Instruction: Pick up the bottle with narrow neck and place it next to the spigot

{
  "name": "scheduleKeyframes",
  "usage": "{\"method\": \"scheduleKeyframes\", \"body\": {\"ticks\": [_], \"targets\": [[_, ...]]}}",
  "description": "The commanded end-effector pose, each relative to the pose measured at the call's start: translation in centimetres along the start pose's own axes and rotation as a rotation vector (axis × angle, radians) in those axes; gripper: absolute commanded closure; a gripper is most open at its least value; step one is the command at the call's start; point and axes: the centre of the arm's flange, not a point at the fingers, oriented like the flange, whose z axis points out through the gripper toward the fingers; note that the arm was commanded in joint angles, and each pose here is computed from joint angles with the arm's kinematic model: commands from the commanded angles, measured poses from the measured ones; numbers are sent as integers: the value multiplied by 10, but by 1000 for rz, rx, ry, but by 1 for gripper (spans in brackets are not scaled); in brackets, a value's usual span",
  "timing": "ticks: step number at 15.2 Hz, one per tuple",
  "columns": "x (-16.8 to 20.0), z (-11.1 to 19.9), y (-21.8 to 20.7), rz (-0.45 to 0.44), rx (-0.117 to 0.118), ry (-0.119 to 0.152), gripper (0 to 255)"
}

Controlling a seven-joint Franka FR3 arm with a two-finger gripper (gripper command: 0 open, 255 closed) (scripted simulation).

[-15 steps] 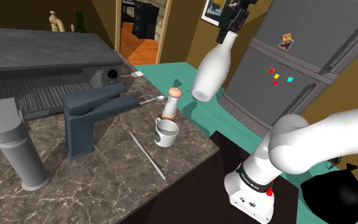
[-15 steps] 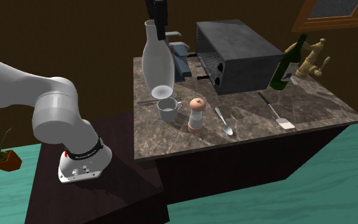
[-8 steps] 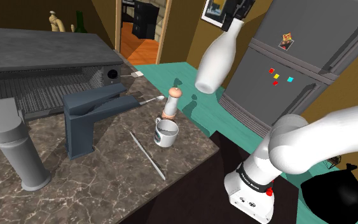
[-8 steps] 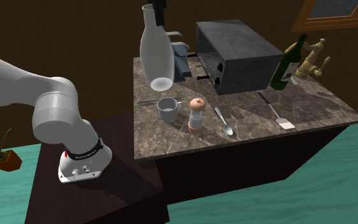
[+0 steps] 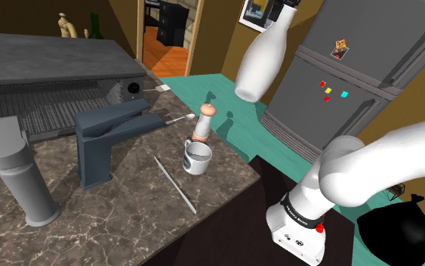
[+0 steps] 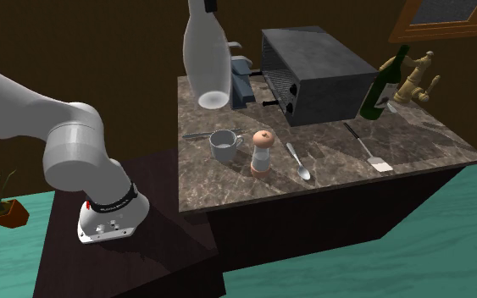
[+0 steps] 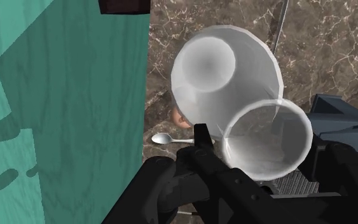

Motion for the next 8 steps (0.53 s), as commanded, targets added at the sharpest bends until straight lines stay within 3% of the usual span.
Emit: {"method": "scheduleKeyframes", "body": {"ticks": [1, 8], "targets": [[2, -3, -21, 0, 0, 0, 255], [5, -3, -113, 0, 0, 0, 255]]}}
